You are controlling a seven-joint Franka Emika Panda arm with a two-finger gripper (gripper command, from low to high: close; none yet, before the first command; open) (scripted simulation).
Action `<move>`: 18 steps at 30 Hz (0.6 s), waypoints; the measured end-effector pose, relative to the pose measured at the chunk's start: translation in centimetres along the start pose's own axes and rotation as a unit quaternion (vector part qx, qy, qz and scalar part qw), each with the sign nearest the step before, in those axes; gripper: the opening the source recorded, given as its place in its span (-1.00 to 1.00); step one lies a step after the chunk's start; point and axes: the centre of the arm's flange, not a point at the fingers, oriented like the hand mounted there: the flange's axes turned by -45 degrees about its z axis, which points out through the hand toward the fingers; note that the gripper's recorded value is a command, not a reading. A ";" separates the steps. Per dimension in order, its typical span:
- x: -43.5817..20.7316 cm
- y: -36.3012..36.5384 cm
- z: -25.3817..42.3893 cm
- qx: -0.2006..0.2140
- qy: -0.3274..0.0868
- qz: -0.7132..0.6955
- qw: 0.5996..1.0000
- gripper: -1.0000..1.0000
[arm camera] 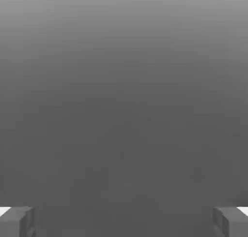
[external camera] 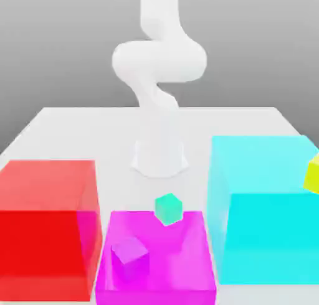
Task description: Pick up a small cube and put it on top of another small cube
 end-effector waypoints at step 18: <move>-23.1 32.8 23.8 -0.141 -0.237 0.319 0.907 0.00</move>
